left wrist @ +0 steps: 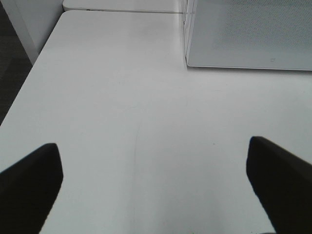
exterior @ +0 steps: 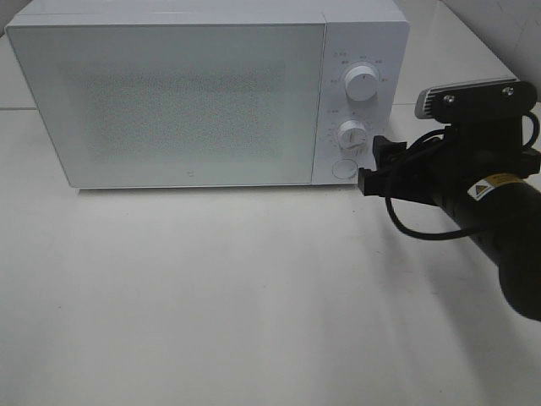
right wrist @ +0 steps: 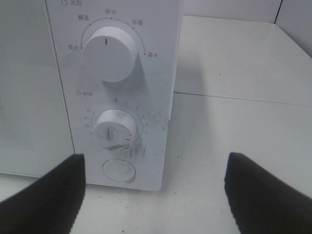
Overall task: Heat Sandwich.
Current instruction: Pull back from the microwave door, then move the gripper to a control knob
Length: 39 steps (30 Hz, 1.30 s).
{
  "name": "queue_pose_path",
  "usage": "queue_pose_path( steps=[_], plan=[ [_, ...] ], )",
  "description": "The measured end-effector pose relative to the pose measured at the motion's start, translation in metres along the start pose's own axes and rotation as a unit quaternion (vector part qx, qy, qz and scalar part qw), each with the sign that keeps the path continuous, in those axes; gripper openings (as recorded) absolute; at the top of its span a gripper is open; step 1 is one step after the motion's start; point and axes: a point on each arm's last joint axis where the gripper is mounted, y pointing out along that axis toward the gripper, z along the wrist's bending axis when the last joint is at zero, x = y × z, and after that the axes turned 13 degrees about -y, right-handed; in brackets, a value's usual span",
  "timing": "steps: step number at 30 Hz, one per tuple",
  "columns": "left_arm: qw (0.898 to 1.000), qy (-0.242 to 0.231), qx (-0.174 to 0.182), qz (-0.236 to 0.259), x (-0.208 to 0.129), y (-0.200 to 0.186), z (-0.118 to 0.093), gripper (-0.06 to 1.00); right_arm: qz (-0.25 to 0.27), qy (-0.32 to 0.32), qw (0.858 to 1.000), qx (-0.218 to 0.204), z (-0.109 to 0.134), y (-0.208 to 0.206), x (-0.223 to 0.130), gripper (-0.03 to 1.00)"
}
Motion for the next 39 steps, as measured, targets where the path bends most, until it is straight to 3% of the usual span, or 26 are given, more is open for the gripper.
queue_pose_path(
  steps=[32,39],
  plan=[
    [1.0,0.0,0.0,0.0,0.0,0.0,0.0,0.97,-0.016,0.024,1.0,-0.01,0.052,0.063,-0.014,0.76],
    [1.0,0.0,0.0,0.0,0.0,0.0,0.0,0.97,-0.013,0.03,0.999,-0.021,0.052,0.079,-0.016,0.76]
  ],
)
